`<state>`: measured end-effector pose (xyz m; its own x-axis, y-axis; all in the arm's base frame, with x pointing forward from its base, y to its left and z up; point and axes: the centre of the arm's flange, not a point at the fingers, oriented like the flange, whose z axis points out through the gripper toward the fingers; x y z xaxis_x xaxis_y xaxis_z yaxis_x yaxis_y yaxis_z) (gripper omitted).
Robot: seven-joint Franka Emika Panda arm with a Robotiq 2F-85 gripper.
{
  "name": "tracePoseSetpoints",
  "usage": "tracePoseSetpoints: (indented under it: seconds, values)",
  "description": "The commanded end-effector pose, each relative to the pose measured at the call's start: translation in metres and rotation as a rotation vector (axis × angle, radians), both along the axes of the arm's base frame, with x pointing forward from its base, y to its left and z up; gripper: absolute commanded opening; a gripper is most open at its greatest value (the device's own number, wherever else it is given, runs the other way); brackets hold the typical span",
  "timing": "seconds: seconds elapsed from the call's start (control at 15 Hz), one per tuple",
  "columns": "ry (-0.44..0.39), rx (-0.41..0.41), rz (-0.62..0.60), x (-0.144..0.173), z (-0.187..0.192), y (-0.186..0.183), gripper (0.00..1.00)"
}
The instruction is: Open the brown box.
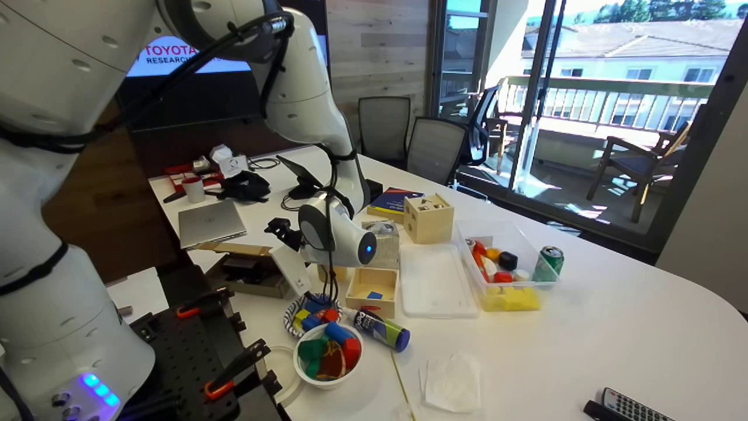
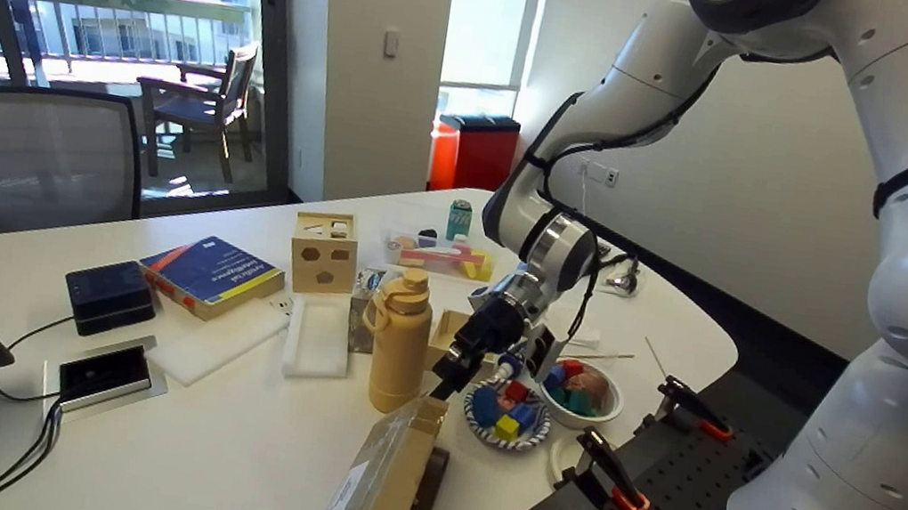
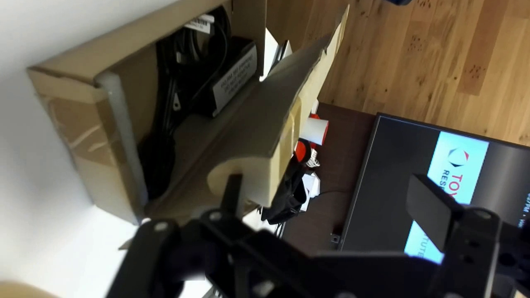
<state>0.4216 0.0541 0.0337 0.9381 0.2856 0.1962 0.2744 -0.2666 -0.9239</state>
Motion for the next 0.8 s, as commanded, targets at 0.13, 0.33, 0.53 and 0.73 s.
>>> tracePoseSetpoints:
  seconds: [0.13,0.33,0.53,0.73]
  values:
    - [-0.077,-0.045,-0.070,0.006,0.031,0.031,1.00]
    - [-0.087,-0.062,-0.101,0.007,0.037,0.046,1.00]
    - [-0.136,-0.088,-0.165,0.004,0.044,0.058,1.00]
    - [-0.215,-0.124,-0.259,0.000,0.045,0.071,1.00]
